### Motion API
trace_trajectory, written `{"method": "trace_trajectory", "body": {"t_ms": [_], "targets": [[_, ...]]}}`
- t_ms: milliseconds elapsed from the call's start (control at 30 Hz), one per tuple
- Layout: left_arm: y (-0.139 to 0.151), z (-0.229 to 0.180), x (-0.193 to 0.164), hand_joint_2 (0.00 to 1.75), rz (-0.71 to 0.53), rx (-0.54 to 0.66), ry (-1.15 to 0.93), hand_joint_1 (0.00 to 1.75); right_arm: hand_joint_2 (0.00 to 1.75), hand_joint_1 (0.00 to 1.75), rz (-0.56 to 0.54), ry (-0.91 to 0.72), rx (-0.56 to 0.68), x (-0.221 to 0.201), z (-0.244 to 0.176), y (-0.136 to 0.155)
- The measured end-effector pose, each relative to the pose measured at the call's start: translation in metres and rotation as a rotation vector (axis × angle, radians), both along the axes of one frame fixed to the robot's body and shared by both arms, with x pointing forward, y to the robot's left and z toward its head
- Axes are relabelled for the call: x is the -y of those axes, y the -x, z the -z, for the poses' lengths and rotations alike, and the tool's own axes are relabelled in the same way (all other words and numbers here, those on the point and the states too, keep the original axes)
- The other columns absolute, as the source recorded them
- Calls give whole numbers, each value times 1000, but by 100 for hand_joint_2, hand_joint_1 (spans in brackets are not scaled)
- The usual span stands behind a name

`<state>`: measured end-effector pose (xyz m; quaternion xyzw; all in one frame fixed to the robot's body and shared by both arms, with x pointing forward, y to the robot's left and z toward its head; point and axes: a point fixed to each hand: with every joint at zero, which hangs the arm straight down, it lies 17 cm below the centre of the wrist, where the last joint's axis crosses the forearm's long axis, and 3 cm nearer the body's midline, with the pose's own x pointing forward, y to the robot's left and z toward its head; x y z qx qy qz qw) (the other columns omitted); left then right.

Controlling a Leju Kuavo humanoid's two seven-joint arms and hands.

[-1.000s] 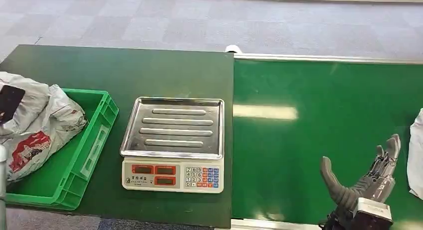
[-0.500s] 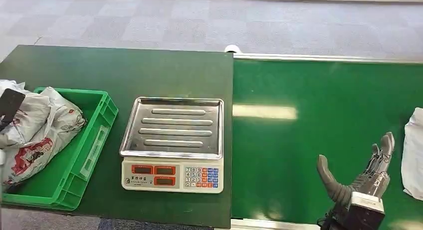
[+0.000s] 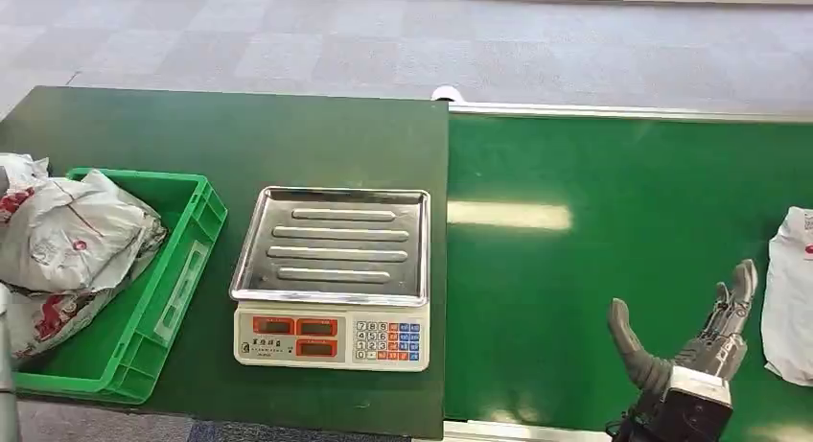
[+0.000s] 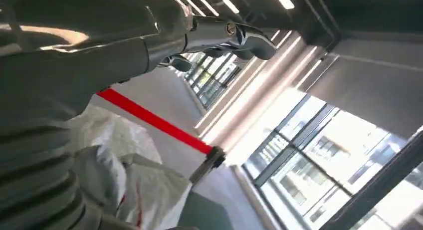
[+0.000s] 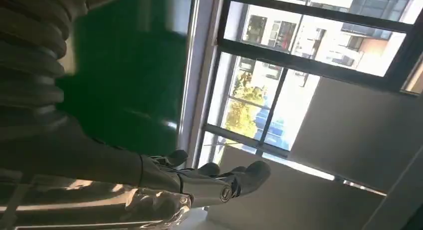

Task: Moved the parcel from conveyor to table for the left to box.

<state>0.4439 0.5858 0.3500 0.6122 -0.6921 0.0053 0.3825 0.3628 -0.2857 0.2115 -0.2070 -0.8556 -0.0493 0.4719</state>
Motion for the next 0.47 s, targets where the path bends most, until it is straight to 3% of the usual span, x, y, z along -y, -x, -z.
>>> {"method": "trace_trajectory", "body": {"t_ms": [100, 233, 367, 467], "targets": [[19, -23, 15, 175, 52, 155, -4, 0, 175, 0, 6, -2, -5, 1, 3, 1], [39, -45, 56, 175, 267, 361, 52, 0, 175, 0, 5, -11, -3, 2, 3, 2], [49, -48, 140, 175, 474, 360, -43, 0, 175, 0, -32, -28, -14, -2, 7, 2], [55, -26, 207, 175, 644, 314, -38, 0, 175, 0, -76, -40, -30, -8, 10, 0]]}}
